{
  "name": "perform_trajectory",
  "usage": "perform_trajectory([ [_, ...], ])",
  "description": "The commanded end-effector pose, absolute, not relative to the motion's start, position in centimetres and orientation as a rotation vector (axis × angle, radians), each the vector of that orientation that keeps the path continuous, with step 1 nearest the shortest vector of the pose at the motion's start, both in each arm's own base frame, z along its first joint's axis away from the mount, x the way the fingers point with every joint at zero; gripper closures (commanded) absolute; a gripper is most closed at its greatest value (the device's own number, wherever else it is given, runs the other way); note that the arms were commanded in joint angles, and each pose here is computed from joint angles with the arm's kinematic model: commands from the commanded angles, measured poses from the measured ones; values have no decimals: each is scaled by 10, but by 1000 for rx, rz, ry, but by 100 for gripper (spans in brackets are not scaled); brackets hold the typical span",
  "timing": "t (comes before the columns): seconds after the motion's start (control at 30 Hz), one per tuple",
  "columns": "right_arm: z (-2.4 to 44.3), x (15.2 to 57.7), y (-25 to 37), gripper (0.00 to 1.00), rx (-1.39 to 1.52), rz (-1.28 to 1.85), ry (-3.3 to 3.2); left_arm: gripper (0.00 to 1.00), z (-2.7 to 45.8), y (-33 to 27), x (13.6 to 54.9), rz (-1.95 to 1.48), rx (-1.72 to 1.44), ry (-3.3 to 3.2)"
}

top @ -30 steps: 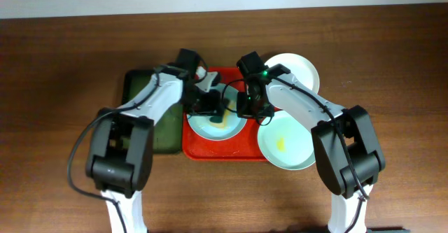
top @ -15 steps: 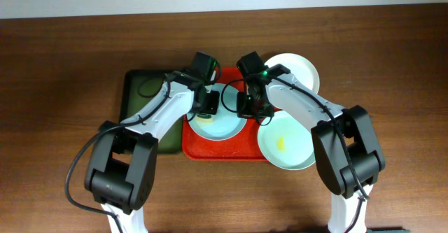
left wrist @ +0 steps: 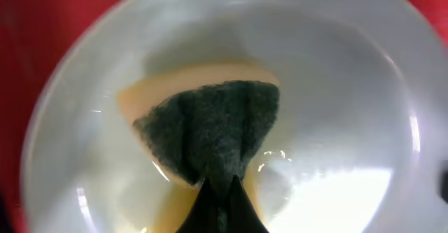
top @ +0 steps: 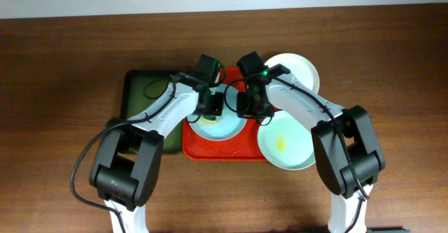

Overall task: Clean dirty plates on tray and stack at the side
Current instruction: 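Scrub the light-blue plate with the sponge while the right gripper holds it, then return the sponge to the black tray and release it with left gripper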

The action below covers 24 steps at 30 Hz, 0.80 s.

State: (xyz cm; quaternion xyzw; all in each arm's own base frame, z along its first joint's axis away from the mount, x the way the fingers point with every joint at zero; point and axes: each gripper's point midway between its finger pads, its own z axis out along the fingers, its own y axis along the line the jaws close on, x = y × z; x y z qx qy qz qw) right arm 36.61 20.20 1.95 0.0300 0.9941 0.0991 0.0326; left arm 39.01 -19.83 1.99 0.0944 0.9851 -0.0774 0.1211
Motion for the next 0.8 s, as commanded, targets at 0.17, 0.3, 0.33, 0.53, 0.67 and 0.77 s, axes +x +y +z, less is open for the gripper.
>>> perform_trajectory([
  [0.17, 11, 361, 203, 95, 64, 289, 3082, 100, 48, -251, 359, -691, 476, 2913],
  [0.3, 12, 363, 199, 95, -4, 304, 3079, 100, 76, -201, 378, -245, 435, 2836],
  [0.33, 14, 363, 200, 95, 12, 362, 3090, 100, 86, -187, 380, -140, 415, 2815],
  [0.53, 22, 368, 196, 96, 122, 612, 3105, 100, 134, -119, 397, 283, 136, 2661],
  [0.67, 21, 368, 194, 96, 122, 589, 3105, 100, 124, -66, 387, 359, -35, 2764],
  [0.77, 21, 368, 194, 96, 121, 589, 3105, 100, 112, -42, 382, 236, -162, 2849],
])
